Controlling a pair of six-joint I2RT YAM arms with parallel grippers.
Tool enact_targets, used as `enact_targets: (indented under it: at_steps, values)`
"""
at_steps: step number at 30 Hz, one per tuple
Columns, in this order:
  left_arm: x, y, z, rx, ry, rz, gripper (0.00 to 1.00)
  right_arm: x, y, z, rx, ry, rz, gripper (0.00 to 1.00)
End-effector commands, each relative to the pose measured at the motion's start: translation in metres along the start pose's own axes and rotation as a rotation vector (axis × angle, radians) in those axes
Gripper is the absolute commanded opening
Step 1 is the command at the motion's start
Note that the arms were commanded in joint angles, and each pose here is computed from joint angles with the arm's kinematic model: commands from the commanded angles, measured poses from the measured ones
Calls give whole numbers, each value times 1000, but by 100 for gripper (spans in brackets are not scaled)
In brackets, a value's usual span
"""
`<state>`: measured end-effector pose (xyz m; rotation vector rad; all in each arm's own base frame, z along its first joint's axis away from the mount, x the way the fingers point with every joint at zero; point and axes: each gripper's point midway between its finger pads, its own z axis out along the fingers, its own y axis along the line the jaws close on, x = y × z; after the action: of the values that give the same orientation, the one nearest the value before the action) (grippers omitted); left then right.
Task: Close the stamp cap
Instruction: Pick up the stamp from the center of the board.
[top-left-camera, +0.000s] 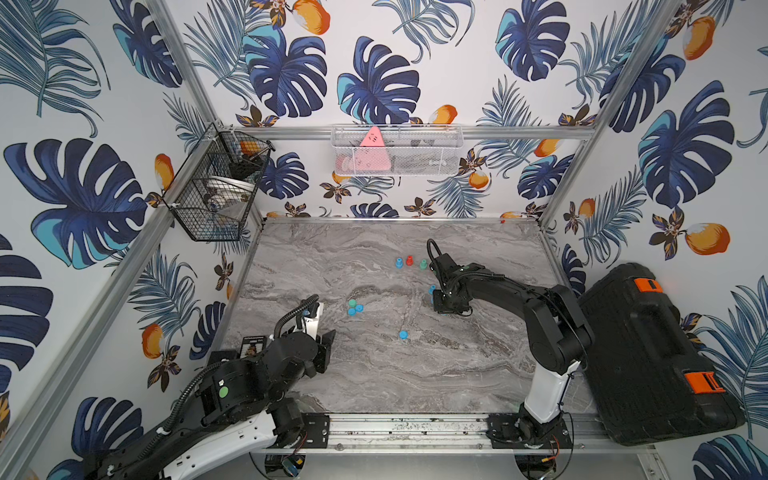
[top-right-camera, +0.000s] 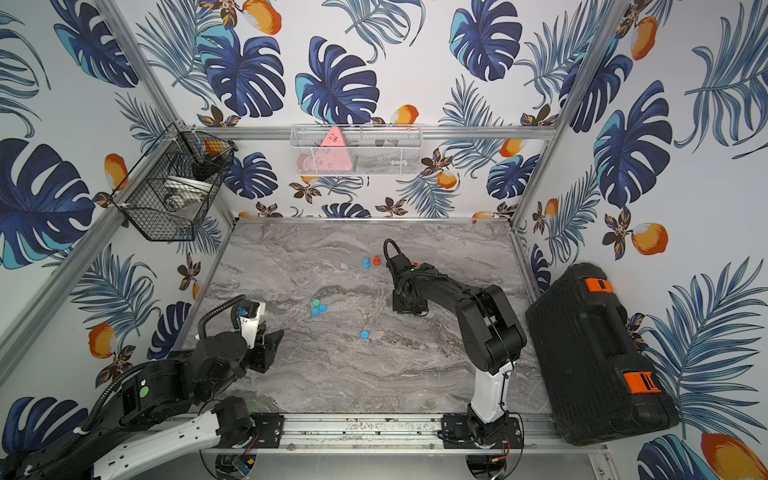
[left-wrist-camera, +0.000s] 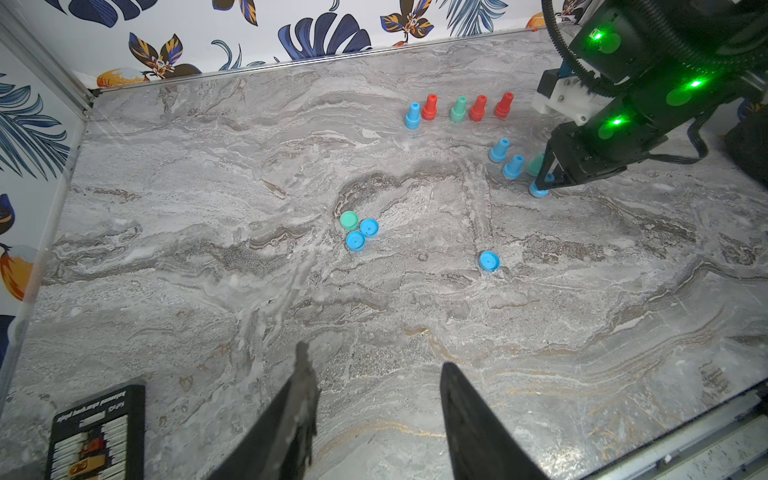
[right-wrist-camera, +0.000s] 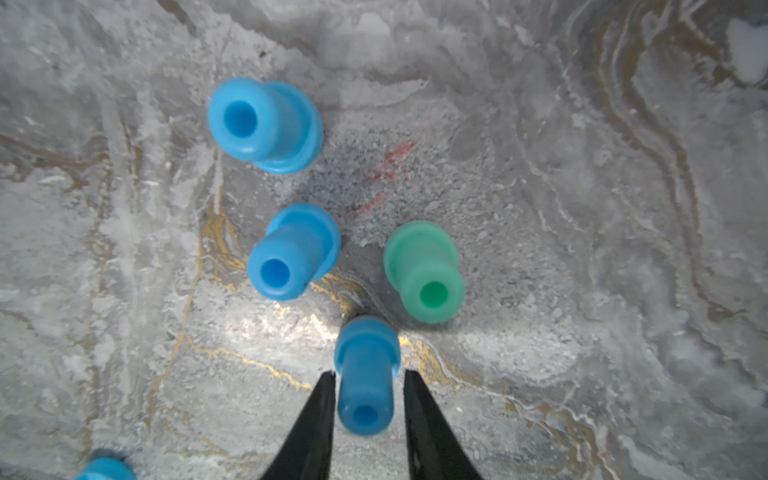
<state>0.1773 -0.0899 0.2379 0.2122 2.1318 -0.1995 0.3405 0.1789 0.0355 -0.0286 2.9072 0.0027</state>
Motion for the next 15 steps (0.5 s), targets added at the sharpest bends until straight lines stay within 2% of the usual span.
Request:
enact_targets:
  at_steps: [1,15]
  values:
    - [-2,1,0,-7,-11,-4,52,0,0,1,2,-3,1,28]
    - [-2,2,-1,-9,-14,-7,52,3,-5,-13,21,-21,-5,22]
